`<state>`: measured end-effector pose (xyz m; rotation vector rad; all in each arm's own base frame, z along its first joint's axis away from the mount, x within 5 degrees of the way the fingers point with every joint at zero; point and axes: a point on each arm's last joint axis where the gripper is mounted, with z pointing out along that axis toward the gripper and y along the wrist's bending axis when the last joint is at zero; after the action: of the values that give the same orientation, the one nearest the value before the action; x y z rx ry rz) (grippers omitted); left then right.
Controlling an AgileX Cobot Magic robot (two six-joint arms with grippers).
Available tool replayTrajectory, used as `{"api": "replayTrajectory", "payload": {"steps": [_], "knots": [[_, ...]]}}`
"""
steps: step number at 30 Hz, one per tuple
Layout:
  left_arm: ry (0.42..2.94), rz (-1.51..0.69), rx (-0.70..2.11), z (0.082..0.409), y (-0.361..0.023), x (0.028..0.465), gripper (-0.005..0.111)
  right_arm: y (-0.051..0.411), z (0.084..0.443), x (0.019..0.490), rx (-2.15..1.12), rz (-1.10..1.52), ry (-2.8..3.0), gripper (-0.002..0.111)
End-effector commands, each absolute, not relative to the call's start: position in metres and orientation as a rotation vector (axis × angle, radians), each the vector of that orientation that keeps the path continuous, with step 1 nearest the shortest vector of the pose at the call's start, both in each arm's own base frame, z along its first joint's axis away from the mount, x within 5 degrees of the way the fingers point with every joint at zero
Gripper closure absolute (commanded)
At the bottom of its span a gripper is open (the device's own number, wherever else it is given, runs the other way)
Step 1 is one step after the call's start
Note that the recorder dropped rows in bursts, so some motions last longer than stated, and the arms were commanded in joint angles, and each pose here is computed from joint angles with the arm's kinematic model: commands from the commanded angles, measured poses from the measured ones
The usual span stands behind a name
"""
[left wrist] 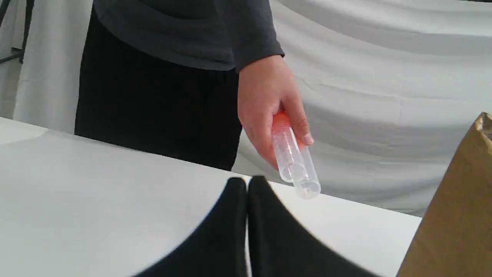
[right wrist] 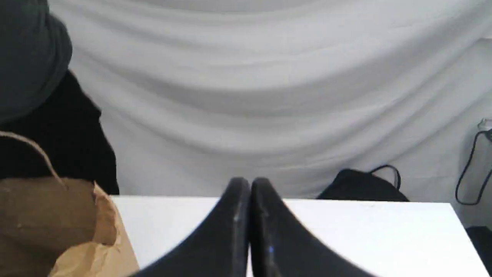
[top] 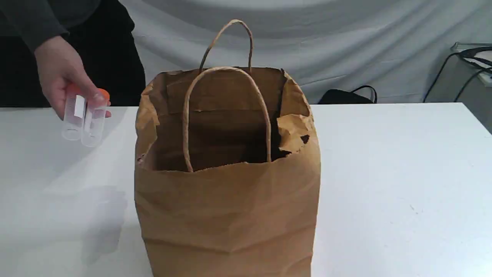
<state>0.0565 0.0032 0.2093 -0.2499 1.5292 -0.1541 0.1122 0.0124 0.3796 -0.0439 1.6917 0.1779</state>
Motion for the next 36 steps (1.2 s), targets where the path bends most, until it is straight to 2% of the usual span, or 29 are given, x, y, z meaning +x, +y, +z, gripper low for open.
{"api": "replayTrajectory", "payload": {"steps": [1,7,11,17,20,23,26,29,36], "knots": [[1.519,-0.164,-0.260,0.208,0.003,0.056,0.107,0.022,0.402,0.138,-0.231,0.184,1.799,0.108],[1.519,-0.164,-0.260,0.208,0.003,0.056,0.107,0.042,0.430,0.181,-0.465,0.339,1.915,0.108],[1.519,-0.164,-0.260,0.208,0.003,0.056,0.107,0.056,0.436,0.204,-0.598,0.455,1.983,0.108],[1.519,-0.164,-0.260,0.208,0.003,0.056,0.107,0.087,0.420,0.232,-0.850,0.603,2.082,0.108],[1.519,-0.166,-0.262,0.208,0.003,0.056,0.107,0.103,0.405,0.239,-0.994,0.653,2.118,0.098],[1.519,-0.166,-0.262,0.208,0.003,0.056,0.107,0.119,0.390,0.242,-1.120,0.706,2.155,0.076],[1.519,-0.166,-0.262,0.208,0.003,0.056,0.107,0.129,0.386,0.239,-1.257,0.703,2.100,0.061],[1.519,-0.166,-0.262,0.208,0.003,0.056,0.107,0.136,0.386,0.236,-1.326,0.692,2.040,0.055],[1.519,-0.166,-0.262,0.208,0.003,0.056,0.107,0.155,0.393,0.239,-1.292,0.619,1.911,0.054]]}}
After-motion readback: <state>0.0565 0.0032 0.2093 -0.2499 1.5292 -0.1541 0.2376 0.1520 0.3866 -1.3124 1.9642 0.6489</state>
